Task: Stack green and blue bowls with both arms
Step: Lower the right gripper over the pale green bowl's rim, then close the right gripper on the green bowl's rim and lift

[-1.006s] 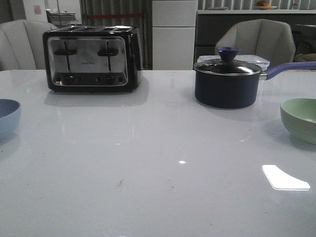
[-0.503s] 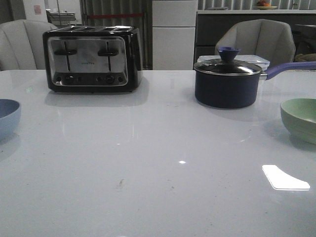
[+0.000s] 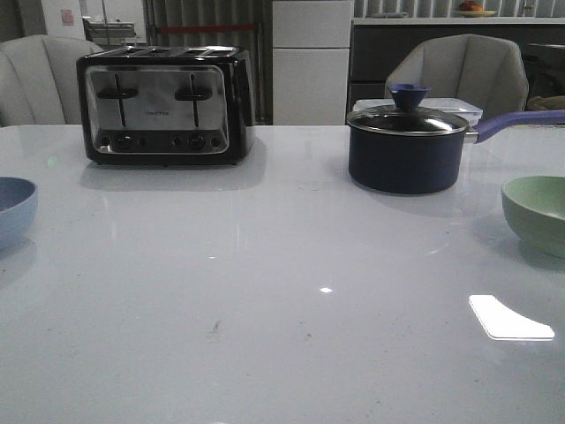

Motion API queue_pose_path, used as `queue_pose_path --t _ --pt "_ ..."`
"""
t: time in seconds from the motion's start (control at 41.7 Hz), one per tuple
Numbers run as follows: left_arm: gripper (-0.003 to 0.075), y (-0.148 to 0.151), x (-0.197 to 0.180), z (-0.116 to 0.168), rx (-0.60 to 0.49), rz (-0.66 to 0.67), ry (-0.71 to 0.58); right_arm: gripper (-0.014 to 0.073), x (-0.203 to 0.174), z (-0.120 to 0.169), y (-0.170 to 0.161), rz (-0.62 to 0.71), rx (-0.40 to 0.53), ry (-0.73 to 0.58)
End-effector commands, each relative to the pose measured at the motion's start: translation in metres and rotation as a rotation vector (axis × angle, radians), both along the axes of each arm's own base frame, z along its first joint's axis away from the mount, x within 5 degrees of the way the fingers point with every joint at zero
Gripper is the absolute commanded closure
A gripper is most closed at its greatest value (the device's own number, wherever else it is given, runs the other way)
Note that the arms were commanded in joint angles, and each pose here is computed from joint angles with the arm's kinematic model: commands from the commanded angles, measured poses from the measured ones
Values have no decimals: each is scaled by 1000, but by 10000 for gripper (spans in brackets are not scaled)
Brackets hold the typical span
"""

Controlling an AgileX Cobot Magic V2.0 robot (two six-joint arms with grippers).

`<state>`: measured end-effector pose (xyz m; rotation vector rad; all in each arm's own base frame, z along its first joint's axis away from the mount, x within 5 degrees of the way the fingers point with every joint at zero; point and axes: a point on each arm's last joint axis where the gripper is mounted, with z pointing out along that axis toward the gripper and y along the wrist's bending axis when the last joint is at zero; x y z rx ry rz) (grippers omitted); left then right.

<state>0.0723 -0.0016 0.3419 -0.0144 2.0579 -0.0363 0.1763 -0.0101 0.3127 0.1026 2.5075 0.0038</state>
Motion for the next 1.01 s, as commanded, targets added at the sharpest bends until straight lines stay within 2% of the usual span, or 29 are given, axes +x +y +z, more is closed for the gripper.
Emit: queue_pose_path --t 0.0,0.335,0.719,0.982 --pt "193 -1 4 15 -14 -4 -91 95 26 12 -16 -71 6 -22" --pt "193 -1 4 15 -14 -4 -91 95 105 -18 -64 -146 125 115" --pt "193 -1 4 15 -14 -4 -91 97 181 -64 -90 -155 135 184" --pt "193 -1 4 15 -14 -4 -91 109 211 -88 -100 -155 146 222"
